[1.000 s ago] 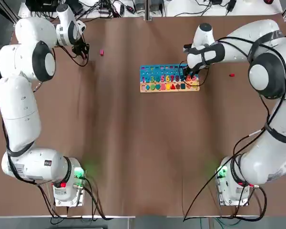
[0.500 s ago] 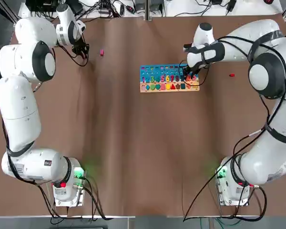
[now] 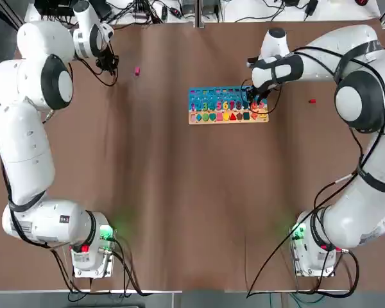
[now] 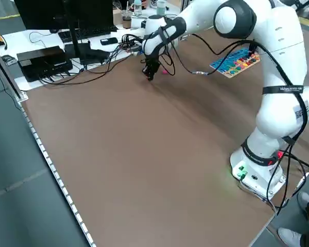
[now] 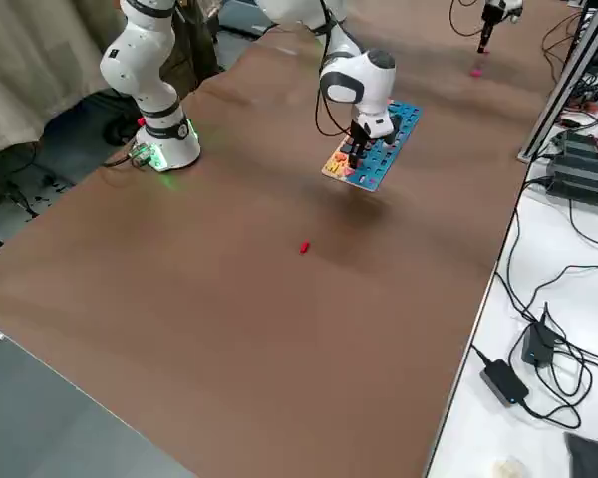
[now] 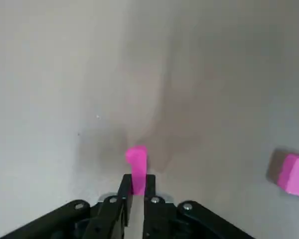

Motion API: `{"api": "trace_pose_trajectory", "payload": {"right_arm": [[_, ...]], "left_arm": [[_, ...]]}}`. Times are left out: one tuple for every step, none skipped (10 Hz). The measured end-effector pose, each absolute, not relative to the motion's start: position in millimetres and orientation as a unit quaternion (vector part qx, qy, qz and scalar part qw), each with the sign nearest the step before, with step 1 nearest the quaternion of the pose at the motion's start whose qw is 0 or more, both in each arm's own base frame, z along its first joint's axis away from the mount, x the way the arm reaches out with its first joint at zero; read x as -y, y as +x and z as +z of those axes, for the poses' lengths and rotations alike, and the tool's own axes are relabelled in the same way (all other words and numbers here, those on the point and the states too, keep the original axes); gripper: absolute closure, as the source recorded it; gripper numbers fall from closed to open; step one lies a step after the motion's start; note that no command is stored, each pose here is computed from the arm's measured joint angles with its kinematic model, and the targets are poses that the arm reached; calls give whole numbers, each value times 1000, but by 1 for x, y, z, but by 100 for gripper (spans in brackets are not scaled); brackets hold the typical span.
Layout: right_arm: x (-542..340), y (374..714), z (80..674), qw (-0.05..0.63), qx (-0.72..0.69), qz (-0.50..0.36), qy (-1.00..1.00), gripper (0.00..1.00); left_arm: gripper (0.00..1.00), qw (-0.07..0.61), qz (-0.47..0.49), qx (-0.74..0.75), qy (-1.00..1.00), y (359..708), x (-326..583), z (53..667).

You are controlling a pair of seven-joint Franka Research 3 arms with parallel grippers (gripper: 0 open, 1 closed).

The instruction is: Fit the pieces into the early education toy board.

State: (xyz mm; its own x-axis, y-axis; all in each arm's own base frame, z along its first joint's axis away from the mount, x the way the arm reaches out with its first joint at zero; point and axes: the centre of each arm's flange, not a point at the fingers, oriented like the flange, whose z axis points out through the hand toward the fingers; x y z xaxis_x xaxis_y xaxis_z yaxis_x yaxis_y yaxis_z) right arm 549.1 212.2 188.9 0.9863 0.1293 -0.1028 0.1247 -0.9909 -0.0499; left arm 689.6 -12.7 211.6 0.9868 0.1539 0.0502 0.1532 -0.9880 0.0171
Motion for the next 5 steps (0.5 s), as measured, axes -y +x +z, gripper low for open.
{"api": "trace_pose_trajectory", "payload": {"right_arm": [[-212, 550, 191, 21, 63, 55, -996, 49], [-211, 554, 199, 20, 62, 61, -996, 50], [-209, 560, 214, 20, 59, 64, -996, 49], [-202, 568, 236, 21, 54, 59, -997, 48], [-193, 573, 258, 23, 47, 49, -997, 46]], "left_arm": [[86, 9, 35, -77, 996, 688, 14, 230], [86, 13, 40, -74, 996, 682, 18, 248], [86, 18, 41, -71, 996, 673, 29, 261], [86, 20, 41, -69, 997, 662, 48, 272], [86, 20, 43, -66, 997, 651, 76, 284]]}}
